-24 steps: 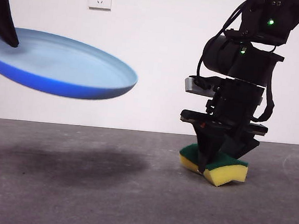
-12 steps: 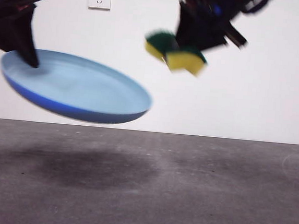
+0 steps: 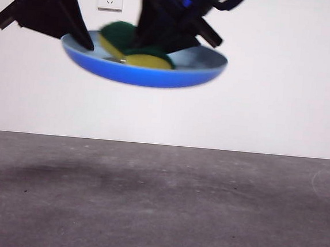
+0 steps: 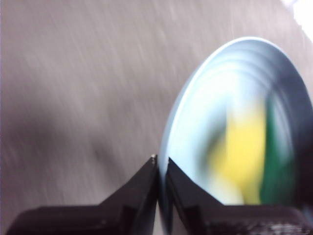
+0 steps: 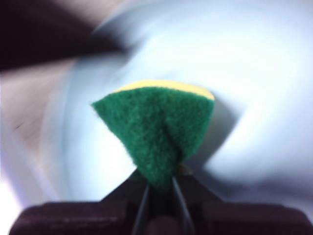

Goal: Pick up the plate,pick up the cloth,clean the plate with the cloth

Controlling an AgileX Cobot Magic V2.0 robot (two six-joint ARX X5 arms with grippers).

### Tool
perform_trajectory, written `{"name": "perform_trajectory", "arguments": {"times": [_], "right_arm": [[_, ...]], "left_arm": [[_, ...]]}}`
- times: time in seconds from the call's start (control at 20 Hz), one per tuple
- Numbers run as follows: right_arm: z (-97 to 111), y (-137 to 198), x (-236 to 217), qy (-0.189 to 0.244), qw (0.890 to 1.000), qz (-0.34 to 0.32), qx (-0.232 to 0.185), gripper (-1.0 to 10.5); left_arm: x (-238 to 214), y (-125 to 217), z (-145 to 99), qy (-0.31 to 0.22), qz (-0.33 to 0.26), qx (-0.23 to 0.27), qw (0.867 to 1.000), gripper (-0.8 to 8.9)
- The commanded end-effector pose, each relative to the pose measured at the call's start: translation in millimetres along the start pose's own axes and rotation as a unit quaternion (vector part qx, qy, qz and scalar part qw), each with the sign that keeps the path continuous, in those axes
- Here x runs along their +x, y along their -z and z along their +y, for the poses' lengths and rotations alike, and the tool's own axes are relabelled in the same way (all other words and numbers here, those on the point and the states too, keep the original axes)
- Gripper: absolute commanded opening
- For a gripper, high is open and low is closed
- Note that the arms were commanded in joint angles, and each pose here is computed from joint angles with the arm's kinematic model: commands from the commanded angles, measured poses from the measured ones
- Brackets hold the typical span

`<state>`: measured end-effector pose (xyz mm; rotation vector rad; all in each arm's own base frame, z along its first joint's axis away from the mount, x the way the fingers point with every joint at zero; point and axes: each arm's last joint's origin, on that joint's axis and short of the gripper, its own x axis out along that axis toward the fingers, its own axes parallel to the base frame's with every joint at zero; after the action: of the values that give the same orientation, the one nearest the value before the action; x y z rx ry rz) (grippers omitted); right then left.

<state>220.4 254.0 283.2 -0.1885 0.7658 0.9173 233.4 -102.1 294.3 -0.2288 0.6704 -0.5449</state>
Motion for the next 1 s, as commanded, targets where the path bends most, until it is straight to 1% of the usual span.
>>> {"name": "perform_trajectory", "arguments": {"times": [0.05, 0.1, 0.15, 0.2, 0.3, 0.35, 0.4, 0.45, 0.5, 0.55, 0.65, 0.75, 0.85, 1.0], "right_arm": [[12.6, 9.4, 6.4, 0.007, 0.999, 0.04, -0.014, -0.1], [14.3, 14.3, 6.3, 0.034, 0.997, 0.062, -0.02, -0.1], [11.6, 20.5, 4.9, 0.094, 0.991, 0.09, -0.026, -0.1], [7.6, 24.1, 3.1, 0.158, 0.981, 0.107, -0.033, -0.1], [2.5, 24.9, 0.9, 0.237, 0.964, 0.108, -0.047, -0.1], [0.2, 23.8, -0.3, 0.276, 0.954, 0.102, -0.053, -0.1], [-2.3, 21.0, -2.5, 0.308, 0.946, 0.087, -0.054, -0.1], [-4.5, 17.6, -4.2, 0.326, 0.942, 0.07, -0.051, -0.1], [-6.6, 13.3, -4.6, 0.333, 0.941, 0.048, -0.044, -0.1], [-8.2, 8.4, -5.2, 0.331, 0.943, 0.023, -0.036, -0.1], [-10.2, -0.6, -4.4, 0.299, 0.954, -0.021, -0.022, -0.1], [-12.0, -8.4, -3.4, 0.234, 0.97, -0.057, -0.01, -0.1], [-11.0, -12.1, -2.2, 0.17, 0.983, -0.075, 0.005, -0.1], [-5.6, -11.1, 2.9, 0.096, 0.992, -0.07, 0.035, -0.1]], "left_arm": [[0.0, -2.4, -1.0, 0.0, -0.017, -0.016, 1.0, -0.07], [0.0, -1.9, -0.9, 0.0, -0.015, -0.017, 1.0, -0.08], [0.0, -0.3, -0.5, -0.001, -0.006, -0.018, 1.0, -0.07], [0.0, 1.7, -0.1, -0.001, 0.005, -0.017, 1.0, -0.07], [-0.1, 4.6, 0.6, -0.004, 0.02, -0.02, 1.0, -0.08], [-0.1, 6.3, 0.6, -0.003, 0.028, -0.017, 0.999, -0.08], [-0.1, 7.7, 0.2, 0.002, 0.037, -0.013, 0.999, -0.07], [-0.1, 8.8, 0.0, 0.007, 0.043, -0.011, 0.999, -0.08], [-0.2, 9.7, -0.2, 0.014, 0.049, -0.013, 0.999, -0.08], [-0.3, 10.2, -0.3, 0.017, 0.053, -0.013, 0.998, -0.08], [-0.3, 10.3, -1.0, 0.029, 0.056, -0.014, 0.998, -0.08], [-0.4, 10.0, -1.8, 0.042, 0.057, -0.015, 0.997, -0.08], [-0.3, 8.7, -2.3, 0.045, 0.051, -0.016, 0.998, -0.08], [0.0, 3.8, -3.6, 0.052, 0.027, -0.025, 0.998, -0.08]]}}
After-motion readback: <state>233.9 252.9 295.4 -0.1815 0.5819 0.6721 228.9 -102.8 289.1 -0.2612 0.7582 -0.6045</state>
